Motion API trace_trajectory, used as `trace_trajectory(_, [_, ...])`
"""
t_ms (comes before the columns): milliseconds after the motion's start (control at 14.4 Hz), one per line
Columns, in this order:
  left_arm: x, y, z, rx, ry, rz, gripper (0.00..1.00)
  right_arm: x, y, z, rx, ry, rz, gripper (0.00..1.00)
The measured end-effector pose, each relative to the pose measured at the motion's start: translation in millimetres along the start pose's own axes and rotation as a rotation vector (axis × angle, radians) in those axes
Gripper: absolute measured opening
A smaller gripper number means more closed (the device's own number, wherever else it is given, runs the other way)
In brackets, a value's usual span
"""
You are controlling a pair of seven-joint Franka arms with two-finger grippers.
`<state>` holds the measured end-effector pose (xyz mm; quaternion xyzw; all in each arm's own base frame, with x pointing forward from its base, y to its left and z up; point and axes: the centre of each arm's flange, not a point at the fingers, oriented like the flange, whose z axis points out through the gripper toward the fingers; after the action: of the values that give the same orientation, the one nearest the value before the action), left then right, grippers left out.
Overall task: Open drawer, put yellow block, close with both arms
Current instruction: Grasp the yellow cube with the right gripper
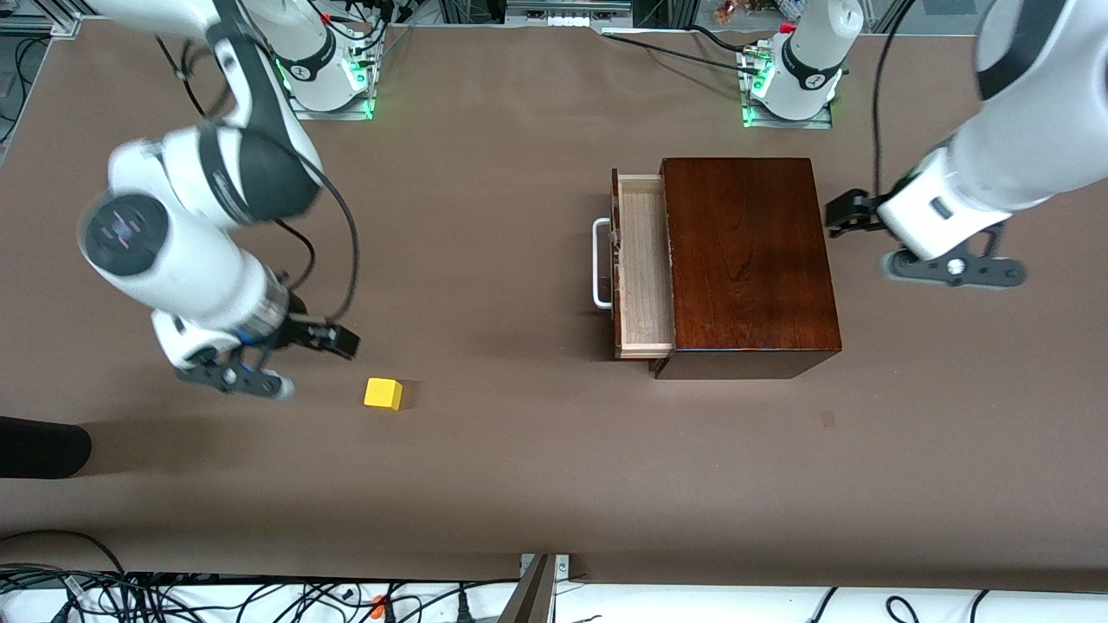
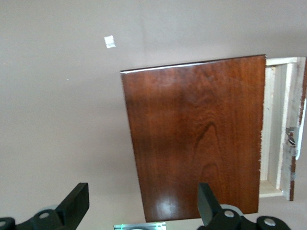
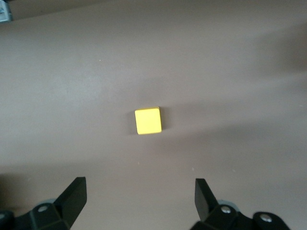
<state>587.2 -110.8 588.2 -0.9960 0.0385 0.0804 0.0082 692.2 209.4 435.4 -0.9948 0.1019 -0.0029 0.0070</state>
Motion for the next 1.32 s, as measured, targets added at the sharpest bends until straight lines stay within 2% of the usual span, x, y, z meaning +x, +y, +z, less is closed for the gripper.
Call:
trace_trajectory(208, [-15,-30,-2,-0.011,0.152,-0.016,1.00,19,-5,68,-0.026,-0.015,0.009,1.00])
trace_trajectory(278, [-22,-37,0,-0.013,0.169,-0.026,1.00,23,-5,91,-0.030,-0.012,0.014,1.00])
trace_trajectory(416, [-36,-60,4,-0.015,0.167,-0.064,1.00,31,-6,135,-0.032,-0.002,0.026,1.00])
trace_trajectory(625, [-54,-68,3,-0.015,0.141,-0.077,1.00,32,-7,183,-0.046,-0.022,0.038,1.00])
trace_trajectory(902, [-60,-64,2,-0.012,0.116,-0.069,1.00,33,-8,220,-0.023,0.026,0.038,1.00])
trace_trajectory(1111, [-60,-66,3,-0.013,0.113,-0.074,1.00,31,-11,225,-0.019,0.032,0.033,0.98])
trace_trajectory(1319, [-62,-69,4,-0.013,0.092,-0.078,1.00,24,-18,231,-0.026,0.020,0.020,0.65])
